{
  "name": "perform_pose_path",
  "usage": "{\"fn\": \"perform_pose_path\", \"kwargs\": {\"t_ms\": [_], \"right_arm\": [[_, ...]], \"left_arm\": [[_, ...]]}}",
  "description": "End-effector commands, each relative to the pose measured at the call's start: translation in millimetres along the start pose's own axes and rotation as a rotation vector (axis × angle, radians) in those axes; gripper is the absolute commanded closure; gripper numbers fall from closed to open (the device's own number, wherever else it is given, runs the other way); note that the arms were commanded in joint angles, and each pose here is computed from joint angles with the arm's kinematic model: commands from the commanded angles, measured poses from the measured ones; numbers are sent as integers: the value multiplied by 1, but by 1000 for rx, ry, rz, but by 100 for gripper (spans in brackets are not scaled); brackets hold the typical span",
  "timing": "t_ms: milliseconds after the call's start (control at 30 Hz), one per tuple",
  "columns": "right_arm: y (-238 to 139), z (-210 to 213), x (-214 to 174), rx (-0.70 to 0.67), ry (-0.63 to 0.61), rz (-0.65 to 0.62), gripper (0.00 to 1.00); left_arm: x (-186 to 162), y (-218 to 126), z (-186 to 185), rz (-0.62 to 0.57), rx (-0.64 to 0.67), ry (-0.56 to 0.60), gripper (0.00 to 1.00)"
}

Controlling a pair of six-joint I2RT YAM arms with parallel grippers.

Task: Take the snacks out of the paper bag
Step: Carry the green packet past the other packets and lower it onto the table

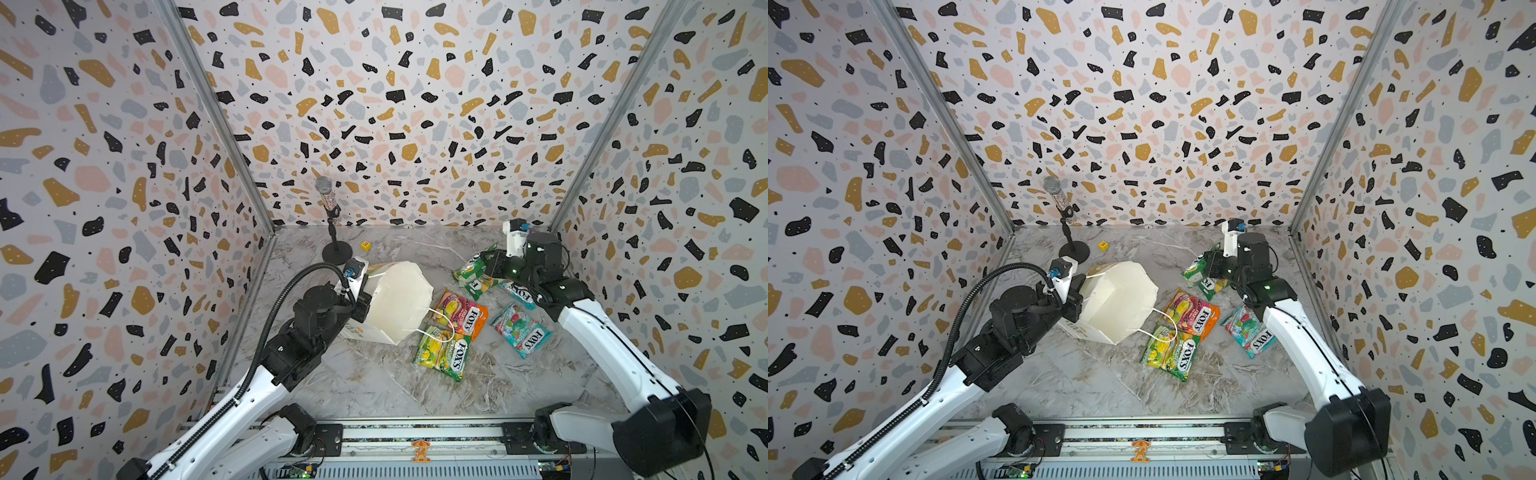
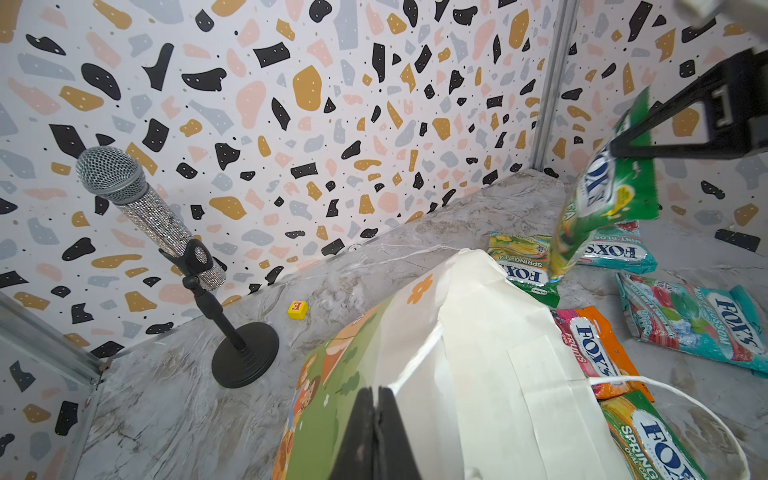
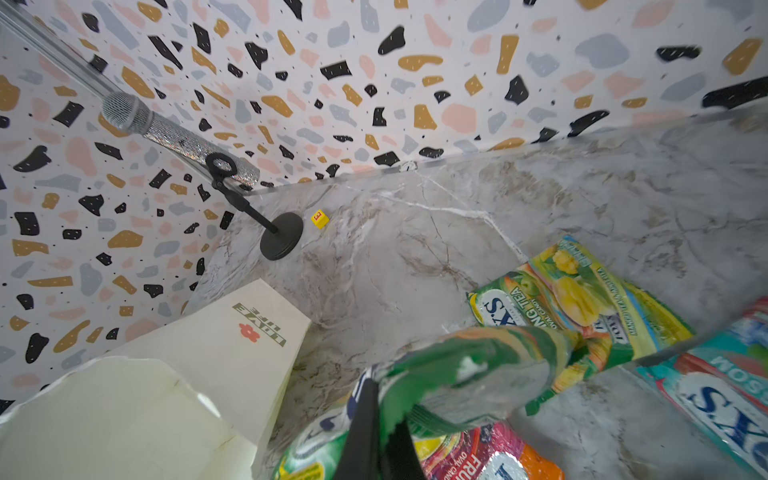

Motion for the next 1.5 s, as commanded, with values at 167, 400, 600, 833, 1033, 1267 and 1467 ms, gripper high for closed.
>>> {"fn": "perform_pose_path", "kwargs": {"t_ms": [167, 400, 600, 833, 1033, 1267, 1467], "right_arm": [[63, 1, 31, 200, -31, -32, 100], [126, -4, 40, 358, 2, 46, 100], [179, -12, 39, 452, 40, 105, 100], [224, -24, 21, 506, 76, 216, 100], [228, -43, 1, 425, 75, 271, 100], [225, -68, -8, 327, 62, 305, 100], [231, -83, -19, 261, 43, 360, 100]], "left_arm": [[7, -4, -1, -45, -16, -10, 100], [7, -4, -1, -48, -21, -10, 100], [6, -3, -1, -48, -24, -10, 100], [6, -2, -1, -42, -24, -9, 100], [6, -3, -1, -43, -24, -8, 100], [6, -3, -1, -43, -22, -8, 100], [6, -3, -1, -42, -22, -8, 100]]}}
Point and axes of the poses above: each gripper's point midway between its finger pads, its own y axis out along the fingers, its own z axis along the line the jaws close on, x = y × z, the point moved 10 cm from there along -y, back along the fingers, and after that the axes turned 8 degrees about -y, right-handed, at the moved point
